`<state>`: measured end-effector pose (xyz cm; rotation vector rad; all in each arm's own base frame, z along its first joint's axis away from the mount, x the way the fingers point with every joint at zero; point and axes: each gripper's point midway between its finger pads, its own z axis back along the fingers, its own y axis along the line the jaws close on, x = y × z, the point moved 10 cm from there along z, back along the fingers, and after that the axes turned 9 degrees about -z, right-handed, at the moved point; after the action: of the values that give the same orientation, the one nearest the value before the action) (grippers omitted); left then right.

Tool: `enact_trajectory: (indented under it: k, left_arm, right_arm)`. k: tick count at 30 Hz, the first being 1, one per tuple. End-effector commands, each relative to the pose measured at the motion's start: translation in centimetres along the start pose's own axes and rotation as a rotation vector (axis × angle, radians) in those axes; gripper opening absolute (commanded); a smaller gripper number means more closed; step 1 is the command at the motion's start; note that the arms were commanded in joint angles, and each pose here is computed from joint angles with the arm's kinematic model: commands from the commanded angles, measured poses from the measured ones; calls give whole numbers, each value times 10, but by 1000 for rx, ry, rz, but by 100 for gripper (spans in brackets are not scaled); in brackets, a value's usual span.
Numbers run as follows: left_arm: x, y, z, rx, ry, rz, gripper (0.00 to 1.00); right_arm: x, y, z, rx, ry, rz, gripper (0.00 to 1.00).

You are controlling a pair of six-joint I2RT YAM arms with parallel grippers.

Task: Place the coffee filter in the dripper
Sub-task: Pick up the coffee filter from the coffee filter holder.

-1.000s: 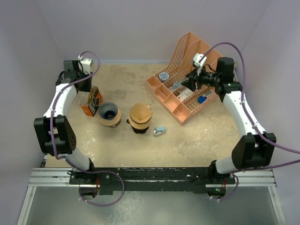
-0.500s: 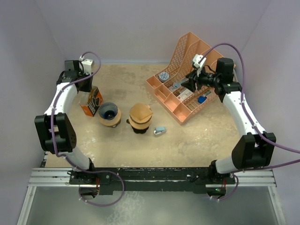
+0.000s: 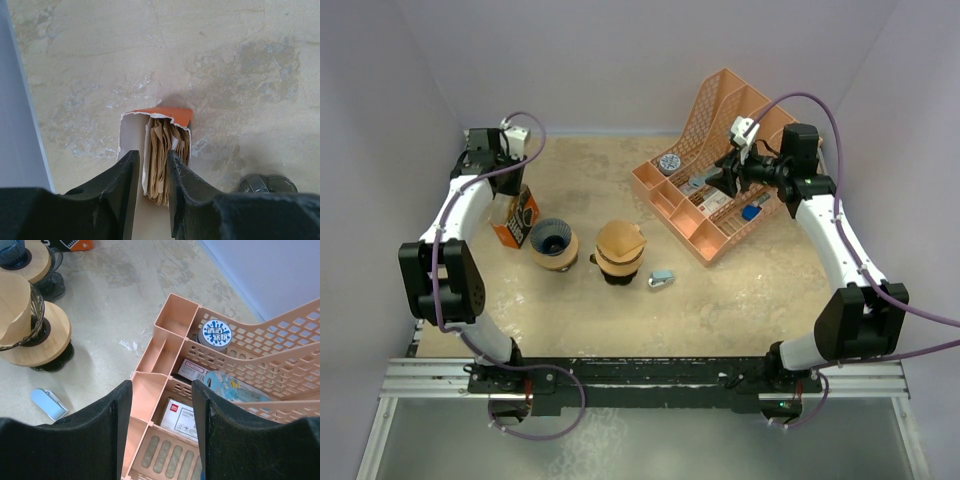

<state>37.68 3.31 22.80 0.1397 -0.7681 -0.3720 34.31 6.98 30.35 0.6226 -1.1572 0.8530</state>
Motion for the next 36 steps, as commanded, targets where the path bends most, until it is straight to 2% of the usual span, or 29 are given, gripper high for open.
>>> enact_trajectory:
  k: [1,24,36]
  left_arm:
    - [9,3,-4,59,-33,-40,28]
    - [-5,-2,-22,69,14,-71,27]
    - [0,-1,-16,63,0,-71,6]
  right_arm:
    - [4,0,2,20,-23,26,54]
    - [0,0,0,38,-14,20,56]
    - [-3,-1,-1,45,-6,12,57]
